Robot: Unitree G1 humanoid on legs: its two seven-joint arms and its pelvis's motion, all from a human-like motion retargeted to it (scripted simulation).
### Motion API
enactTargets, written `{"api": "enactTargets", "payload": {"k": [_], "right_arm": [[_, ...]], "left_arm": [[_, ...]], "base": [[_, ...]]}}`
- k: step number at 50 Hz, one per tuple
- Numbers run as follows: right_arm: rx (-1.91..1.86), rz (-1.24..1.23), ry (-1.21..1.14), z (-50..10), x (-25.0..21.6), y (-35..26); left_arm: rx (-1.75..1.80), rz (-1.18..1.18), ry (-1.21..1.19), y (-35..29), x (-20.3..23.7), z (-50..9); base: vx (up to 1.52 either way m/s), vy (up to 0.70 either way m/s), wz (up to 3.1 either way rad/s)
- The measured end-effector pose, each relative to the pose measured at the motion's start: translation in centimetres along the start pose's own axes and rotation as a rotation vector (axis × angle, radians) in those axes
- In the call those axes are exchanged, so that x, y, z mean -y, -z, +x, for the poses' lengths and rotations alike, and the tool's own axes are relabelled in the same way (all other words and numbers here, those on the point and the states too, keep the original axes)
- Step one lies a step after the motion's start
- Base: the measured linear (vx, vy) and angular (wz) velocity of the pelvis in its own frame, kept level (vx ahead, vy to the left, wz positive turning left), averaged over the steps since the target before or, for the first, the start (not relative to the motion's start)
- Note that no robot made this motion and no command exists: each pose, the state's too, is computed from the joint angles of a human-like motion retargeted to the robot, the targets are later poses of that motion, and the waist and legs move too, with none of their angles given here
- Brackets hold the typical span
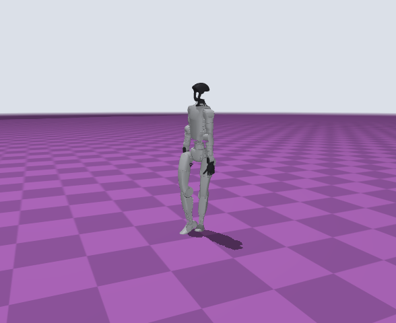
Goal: In place motions
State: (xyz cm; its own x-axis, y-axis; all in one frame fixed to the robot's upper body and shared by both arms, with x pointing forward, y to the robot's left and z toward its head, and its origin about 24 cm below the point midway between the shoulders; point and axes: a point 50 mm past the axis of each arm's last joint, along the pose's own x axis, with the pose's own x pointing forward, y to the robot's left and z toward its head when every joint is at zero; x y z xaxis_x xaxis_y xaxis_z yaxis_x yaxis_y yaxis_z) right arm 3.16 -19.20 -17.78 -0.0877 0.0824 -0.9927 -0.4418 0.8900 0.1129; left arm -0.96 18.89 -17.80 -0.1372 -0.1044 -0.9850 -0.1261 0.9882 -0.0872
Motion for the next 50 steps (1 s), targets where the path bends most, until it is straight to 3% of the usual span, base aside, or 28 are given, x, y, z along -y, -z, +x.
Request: {"api": "enactTargets", "payload": {"k": [8,14,20,33,50], "right_arm": [[-0.087,0.041,0.014,-0.3,0.9,1.8],[0.122,-0.003,0.077,-1.1,2.3,-4.7],[0.315,0.054,0.019,-1.5,0.6,-8.4],[0.107,-0.11,-0.013,-0.2,-0.4,-3.4],[-0.124,0.11,0.024,-0.3,0.9,3.5]], "left_arm": [[-0.11,-0.023,0.027,3.5,0.6,0.3],[-0.12,-0.157,0.106,4.3,2.7,0.6],[-0.133,0.012,0.087,3.0,2.1,0.5],[0.061,0.056,0.101,-1.9,3.5,0.4],[-0.1,0.015,0.121,2.6,3.4,0.7]], "base": [[0.2,0.12,-0.31],[-0.02,0.12,0.5],[0.09,-0.04,0.47],[0.09,-0.03,0.29],[0.0,0.0,-0.01]]}}
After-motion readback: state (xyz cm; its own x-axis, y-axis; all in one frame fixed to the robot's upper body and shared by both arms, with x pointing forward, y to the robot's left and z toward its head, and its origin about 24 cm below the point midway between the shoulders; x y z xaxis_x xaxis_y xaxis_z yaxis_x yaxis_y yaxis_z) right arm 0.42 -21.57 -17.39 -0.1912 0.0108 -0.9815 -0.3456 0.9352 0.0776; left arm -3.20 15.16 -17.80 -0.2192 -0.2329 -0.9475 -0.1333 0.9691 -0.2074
